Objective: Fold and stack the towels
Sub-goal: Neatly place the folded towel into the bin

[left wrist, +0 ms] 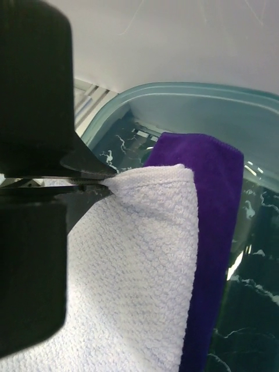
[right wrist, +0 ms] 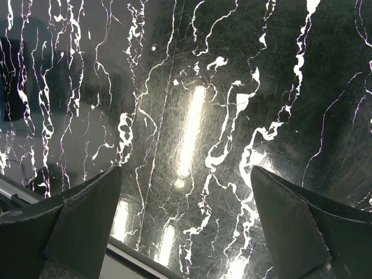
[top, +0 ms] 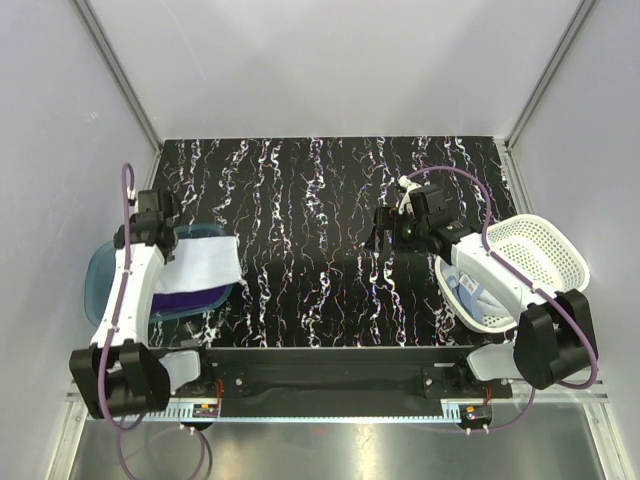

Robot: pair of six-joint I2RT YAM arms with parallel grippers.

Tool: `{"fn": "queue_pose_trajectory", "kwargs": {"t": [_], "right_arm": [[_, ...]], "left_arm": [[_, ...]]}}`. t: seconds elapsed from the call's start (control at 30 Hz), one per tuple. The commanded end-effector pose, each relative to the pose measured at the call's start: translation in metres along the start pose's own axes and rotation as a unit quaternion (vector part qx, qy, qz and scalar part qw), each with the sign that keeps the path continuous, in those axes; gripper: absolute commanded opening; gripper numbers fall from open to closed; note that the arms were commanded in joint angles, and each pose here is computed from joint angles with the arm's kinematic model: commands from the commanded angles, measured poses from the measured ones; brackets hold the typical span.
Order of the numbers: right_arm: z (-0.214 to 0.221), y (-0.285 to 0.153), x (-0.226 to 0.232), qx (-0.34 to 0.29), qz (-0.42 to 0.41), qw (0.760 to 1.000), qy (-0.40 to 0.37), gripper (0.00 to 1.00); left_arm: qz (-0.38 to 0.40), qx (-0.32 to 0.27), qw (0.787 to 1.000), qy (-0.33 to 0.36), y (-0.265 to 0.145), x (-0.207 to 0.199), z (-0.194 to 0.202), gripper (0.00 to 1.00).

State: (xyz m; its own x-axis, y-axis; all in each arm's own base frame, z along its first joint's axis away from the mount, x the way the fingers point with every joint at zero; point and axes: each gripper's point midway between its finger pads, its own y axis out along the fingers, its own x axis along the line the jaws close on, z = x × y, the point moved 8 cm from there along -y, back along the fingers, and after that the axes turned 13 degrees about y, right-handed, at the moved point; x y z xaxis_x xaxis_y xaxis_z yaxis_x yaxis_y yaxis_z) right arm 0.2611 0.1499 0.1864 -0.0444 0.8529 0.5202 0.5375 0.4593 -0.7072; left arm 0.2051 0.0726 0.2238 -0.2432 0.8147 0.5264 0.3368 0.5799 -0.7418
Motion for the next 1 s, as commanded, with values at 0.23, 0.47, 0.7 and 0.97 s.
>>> {"fn": "queue_pose_trajectory", "kwargs": {"t": [0.23,0.47,0.7,0.97], "right_arm": [[-0.004,0.002,0.005,-0.028,-0.03,0.999,-0.019,1.0],[-0.002,0.004,-0.002,-0.03,-0.007,0.999,-0.029,1.0],[-0.003,0.002,-0.003,-0.032,0.0,0.999,-0.028,1.0],[-0.02,-0.018,0.005,-0.085,0.04,0.995,0.03,1.0]], "left_arm": [[-0.063,-0.047,0.997,-0.018,0.013,0.017,-0.013,0.0],[-0.127,-0.026,0.991,-0.01,0.039,0.022,0.002,0.0],[-0.176,0.04,0.983,-0.025,0.056,0.023,-0.017,0.72],[-0.012,-0.056,0.993,-0.107,-0.01,0.017,-0.091,0.99]]}}
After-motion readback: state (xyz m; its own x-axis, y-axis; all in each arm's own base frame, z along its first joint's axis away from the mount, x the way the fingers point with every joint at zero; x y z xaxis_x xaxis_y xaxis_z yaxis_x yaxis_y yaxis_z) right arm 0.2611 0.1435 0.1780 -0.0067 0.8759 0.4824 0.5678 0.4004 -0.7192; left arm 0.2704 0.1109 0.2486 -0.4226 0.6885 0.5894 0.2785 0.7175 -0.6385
